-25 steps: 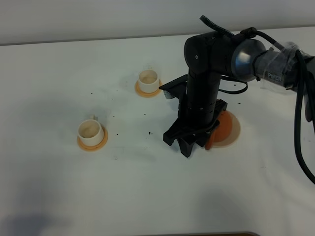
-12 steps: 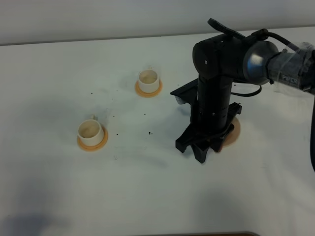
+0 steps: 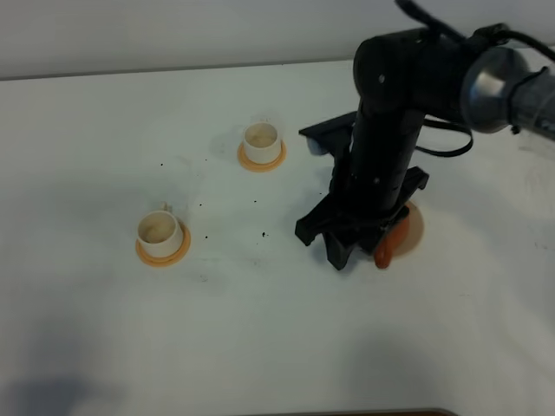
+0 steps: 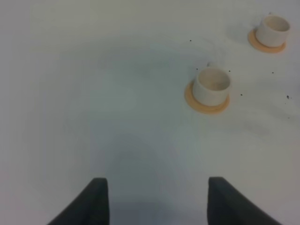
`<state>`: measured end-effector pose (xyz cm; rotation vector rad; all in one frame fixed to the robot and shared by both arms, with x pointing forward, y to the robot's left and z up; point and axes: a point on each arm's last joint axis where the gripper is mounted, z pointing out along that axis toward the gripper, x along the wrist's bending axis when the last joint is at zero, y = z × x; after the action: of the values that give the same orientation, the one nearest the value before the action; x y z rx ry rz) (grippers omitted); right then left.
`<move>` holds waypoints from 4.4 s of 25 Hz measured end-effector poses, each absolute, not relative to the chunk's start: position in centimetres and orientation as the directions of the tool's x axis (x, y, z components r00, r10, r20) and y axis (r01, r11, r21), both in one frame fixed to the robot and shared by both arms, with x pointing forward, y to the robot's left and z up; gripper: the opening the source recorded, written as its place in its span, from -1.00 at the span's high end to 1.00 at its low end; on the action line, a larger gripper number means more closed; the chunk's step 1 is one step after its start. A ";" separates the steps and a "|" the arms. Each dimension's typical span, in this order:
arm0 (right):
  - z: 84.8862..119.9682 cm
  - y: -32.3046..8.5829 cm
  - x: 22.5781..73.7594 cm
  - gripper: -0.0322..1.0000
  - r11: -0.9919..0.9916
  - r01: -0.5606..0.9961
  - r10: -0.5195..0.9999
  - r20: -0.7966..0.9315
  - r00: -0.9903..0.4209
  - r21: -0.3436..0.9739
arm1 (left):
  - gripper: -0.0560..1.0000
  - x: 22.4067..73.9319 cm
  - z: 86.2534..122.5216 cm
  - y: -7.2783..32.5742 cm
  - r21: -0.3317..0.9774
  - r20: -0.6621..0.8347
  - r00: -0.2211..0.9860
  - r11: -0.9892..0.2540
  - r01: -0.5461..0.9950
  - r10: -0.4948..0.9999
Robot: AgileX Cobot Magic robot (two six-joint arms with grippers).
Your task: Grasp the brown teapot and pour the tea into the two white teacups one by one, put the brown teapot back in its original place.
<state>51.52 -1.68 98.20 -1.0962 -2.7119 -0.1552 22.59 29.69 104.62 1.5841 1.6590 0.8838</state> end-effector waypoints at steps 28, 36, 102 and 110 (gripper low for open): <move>96.2 -4.8 55.0 0.13 0.369 0.927 0.928 0.089 -0.363 -0.070 | 0.01 22.6 104.6 29.7 0.838 -0.014 -0.038 0.032 0.545 0.999; 94.9 -4.6 55.2 0.25 0.401 0.911 0.915 0.095 -0.392 -0.102 | 0.01 22.6 104.6 29.7 0.838 -0.014 -0.038 0.032 0.545 0.999; 94.2 -4.2 55.4 0.74 0.473 0.877 0.878 0.125 -0.462 -0.087 | 0.01 22.6 104.6 29.7 0.838 -0.014 -0.038 0.032 0.545 0.999; 94.2 -4.3 55.4 0.75 0.476 0.875 0.877 0.118 -0.465 -0.091 | 0.01 22.6 104.6 29.7 0.838 -0.014 -0.038 0.032 0.545 0.999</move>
<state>55.41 -4.30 94.18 -1.5355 -2.5689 0.0256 22.59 29.69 104.62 1.5850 1.6584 0.8843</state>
